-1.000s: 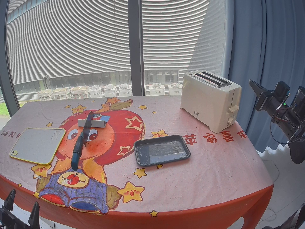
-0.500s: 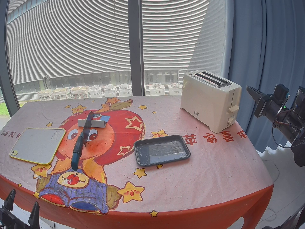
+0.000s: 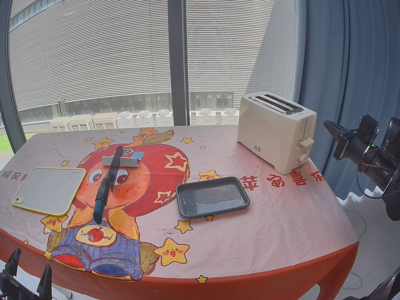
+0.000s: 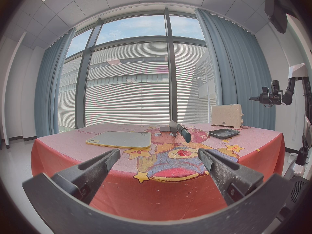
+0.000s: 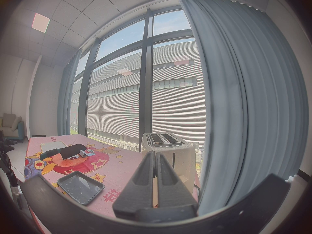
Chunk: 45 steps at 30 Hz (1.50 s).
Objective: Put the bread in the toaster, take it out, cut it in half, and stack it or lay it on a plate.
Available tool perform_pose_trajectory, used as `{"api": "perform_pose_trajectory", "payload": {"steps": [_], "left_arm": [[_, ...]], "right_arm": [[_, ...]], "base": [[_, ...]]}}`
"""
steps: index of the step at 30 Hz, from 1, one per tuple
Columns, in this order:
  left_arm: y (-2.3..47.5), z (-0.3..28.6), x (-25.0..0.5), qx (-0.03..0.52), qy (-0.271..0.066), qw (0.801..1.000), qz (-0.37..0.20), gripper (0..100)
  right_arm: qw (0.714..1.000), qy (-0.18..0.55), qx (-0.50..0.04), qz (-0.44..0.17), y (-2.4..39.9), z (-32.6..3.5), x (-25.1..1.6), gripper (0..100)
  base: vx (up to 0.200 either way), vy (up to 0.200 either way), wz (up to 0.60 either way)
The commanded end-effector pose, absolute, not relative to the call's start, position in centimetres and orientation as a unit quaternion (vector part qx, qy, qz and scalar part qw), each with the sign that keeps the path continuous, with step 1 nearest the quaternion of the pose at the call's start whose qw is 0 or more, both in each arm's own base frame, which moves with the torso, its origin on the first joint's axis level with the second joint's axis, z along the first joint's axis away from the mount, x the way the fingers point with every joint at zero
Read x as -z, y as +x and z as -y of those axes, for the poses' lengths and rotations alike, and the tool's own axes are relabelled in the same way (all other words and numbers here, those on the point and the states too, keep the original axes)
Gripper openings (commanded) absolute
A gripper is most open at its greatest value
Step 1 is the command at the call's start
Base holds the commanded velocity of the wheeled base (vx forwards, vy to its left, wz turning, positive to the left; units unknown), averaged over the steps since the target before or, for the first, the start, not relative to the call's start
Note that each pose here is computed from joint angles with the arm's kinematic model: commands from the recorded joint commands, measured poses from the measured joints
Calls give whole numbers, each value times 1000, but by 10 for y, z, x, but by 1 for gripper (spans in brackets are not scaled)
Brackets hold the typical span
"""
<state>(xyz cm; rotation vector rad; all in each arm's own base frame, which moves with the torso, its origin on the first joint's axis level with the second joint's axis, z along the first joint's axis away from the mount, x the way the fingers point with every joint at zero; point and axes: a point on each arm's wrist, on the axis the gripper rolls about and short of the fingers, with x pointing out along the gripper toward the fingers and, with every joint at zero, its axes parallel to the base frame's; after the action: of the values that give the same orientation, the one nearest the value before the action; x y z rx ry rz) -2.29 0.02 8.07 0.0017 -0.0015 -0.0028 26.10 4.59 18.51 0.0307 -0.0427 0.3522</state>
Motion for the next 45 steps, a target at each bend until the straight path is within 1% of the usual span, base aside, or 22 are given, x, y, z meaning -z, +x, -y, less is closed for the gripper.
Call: {"api": "perform_pose_trajectory", "payload": {"steps": [1,17,33,45], "left_arm": [[-22,0,-76,1,1,1000,-8,100],[-22,0,-76,2,1,1000,-8,100],[-22,0,-76,1,1,1000,-8,100],[-22,0,-76,2,1,1000,-7,100]], "right_arm": [[984,15,-176,22,261,-46,-185,0],[984,15,-178,21,259,-47,-184,0],[983,11,-182,8,259,-49,-178,0],[983,11,-182,11,257,-49,-179,0]], "base": [[0,0,0],[0,0,0],[0,0,0],[0,0,0]]}}
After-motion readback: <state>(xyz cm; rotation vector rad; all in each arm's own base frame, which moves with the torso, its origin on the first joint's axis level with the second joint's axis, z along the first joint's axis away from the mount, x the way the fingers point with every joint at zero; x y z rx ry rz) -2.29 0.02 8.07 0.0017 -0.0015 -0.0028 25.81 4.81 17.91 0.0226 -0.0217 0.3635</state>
